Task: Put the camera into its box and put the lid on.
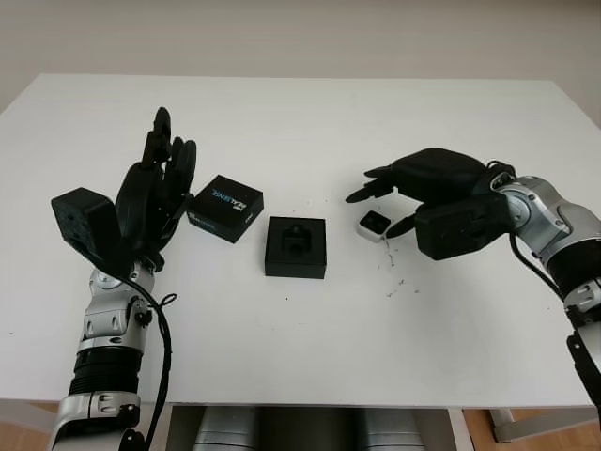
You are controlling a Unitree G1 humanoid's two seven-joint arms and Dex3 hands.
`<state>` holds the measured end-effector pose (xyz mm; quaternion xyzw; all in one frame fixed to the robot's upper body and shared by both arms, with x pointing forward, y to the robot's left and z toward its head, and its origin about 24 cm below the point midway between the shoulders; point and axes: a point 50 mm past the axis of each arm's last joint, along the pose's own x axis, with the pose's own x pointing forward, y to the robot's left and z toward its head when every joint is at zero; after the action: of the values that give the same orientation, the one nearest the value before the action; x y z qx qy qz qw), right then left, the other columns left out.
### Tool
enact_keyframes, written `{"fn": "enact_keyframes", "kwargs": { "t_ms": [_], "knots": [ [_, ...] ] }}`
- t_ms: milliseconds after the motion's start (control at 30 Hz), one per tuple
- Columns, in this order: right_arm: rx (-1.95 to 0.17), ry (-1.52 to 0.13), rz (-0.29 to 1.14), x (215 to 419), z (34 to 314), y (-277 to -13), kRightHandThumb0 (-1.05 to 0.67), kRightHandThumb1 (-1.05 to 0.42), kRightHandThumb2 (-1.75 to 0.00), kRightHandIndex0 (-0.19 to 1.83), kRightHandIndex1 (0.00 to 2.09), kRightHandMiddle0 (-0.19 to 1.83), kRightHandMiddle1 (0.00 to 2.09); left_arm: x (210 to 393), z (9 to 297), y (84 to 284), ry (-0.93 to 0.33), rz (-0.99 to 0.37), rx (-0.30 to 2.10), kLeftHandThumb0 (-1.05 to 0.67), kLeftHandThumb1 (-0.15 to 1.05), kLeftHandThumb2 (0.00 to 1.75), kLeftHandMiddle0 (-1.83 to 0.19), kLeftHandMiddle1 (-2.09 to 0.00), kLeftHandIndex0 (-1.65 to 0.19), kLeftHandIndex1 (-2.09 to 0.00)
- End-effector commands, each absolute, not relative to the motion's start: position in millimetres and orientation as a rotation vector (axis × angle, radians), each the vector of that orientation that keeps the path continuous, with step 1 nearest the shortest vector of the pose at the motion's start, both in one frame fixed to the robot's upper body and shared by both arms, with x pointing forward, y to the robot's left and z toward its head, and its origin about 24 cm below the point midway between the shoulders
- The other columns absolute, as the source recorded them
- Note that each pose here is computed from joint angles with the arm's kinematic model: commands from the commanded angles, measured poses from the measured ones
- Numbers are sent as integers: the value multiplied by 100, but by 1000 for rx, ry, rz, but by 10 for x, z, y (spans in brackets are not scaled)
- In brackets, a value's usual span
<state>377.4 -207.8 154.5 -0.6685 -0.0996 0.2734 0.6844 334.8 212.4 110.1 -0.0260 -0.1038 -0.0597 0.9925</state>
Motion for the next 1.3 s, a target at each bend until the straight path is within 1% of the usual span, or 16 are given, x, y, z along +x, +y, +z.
{"fn": "enact_keyframes", "kwargs": {
  "t_ms": [0, 233, 500, 1000, 1100, 1267],
  "knots": [
    [-1499, -218, 608, 3778, 1531, -2083, -36, -89, -6, 32, 4, 57, 2, 3339, 1141, 2153, -218, -118, -36, -67, 105, 45, 19, 0, 19, 0],
    [-1520, -202, 613, 3770, 1500, -2095, -36, -90, -6, 31, 4, 56, 0, 3337, 1142, 2148, -220, -118, -41, -67, 105, 44, 19, 0, 19, 0],
    [-1514, -185, 566, 3771, 1437, -2150, -33, -92, -6, 34, 6, 60, 1, 3333, 1139, 2146, -214, -122, -35, -67, 105, 45, 19, 0, 19, 0],
    [-1510, -170, 536, 3770, 1352, -2200, -34, -92, -5, 37, 7, 63, 1, 3329, 1152, 2146, -213, -130, -23, -67, 105, 48, 19, 0, 19, 0],
    [-1508, -174, 529, 3766, 1326, -2202, -35, -91, -5, 34, 5, 66, 2, 3327, 1151, 2150, -209, -127, -25, -68, 105, 47, 19, 0, 19, 0],
    [-1528, -218, 516, 3758, 1316, -2186, -37, -89, -5, 23, 1, 72, 5, 3320, 1152, 2150, -208, -128, -29, -67, 105, 47, 19, 0, 19, 0]
  ]
}}
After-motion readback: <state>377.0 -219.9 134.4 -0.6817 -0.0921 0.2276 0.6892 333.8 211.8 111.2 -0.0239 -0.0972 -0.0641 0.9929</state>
